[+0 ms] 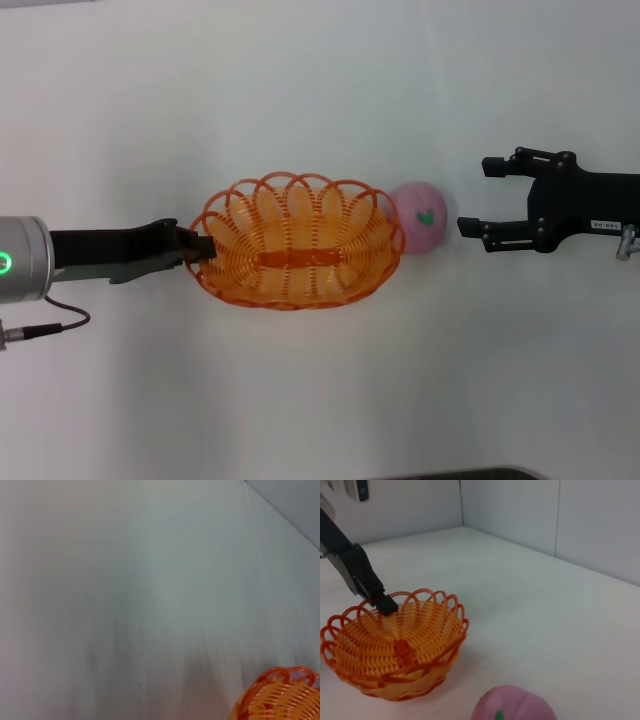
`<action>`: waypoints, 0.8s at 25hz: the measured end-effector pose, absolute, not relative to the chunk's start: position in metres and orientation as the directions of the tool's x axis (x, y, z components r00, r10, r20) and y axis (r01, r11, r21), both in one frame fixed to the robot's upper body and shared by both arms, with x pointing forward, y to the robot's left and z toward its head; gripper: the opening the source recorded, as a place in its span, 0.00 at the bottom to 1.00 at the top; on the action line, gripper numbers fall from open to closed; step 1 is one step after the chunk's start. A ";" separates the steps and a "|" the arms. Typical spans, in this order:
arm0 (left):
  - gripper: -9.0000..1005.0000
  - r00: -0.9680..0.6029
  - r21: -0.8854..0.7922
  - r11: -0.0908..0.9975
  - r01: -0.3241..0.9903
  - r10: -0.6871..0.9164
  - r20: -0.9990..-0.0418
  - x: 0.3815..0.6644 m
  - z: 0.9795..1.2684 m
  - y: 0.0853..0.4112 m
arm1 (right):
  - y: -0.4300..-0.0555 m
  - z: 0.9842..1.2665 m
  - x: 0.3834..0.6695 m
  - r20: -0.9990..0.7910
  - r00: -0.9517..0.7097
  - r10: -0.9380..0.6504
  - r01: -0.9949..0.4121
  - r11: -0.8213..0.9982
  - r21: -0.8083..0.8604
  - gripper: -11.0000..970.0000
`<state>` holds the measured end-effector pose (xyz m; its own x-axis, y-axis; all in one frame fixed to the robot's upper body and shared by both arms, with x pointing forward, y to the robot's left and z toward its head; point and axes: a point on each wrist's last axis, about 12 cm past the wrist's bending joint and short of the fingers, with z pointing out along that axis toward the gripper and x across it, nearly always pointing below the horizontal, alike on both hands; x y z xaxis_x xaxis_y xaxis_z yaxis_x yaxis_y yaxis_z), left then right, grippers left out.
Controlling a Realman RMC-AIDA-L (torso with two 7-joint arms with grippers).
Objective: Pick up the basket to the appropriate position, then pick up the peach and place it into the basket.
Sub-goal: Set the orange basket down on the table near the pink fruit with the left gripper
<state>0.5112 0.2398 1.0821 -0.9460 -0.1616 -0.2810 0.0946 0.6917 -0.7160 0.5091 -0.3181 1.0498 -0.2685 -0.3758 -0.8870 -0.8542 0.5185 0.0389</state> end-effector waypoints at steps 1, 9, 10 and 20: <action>0.07 -0.946 -0.716 0.692 0.092 -0.165 -0.281 0.511 1.081 0.240 | -0.318 1.050 0.509 -0.887 -0.269 -0.376 -0.854 0.519 0.039 0.95; 0.07 -0.944 -0.712 0.697 0.088 -0.171 -0.284 0.509 1.078 0.239 | -0.318 1.050 0.510 -0.887 -0.266 -0.376 -0.854 0.518 0.037 0.95; 0.07 -0.943 -0.708 0.701 0.088 -0.171 -0.286 0.509 1.077 0.239 | -0.318 1.050 0.510 -0.887 -0.266 -0.377 -0.854 0.518 0.037 0.95; 0.07 -0.937 -0.685 0.721 0.100 -0.164 -0.309 0.511 1.076 0.236 | -0.318 1.050 0.509 -0.887 -0.269 -0.376 -0.853 0.520 0.039 0.96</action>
<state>0.5105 0.2359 1.0756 -0.9369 -0.1639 -0.3087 0.0996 0.7214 -0.6853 0.5090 -0.3184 1.0496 -0.2695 -0.3759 -0.8866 -0.8531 0.5203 0.0387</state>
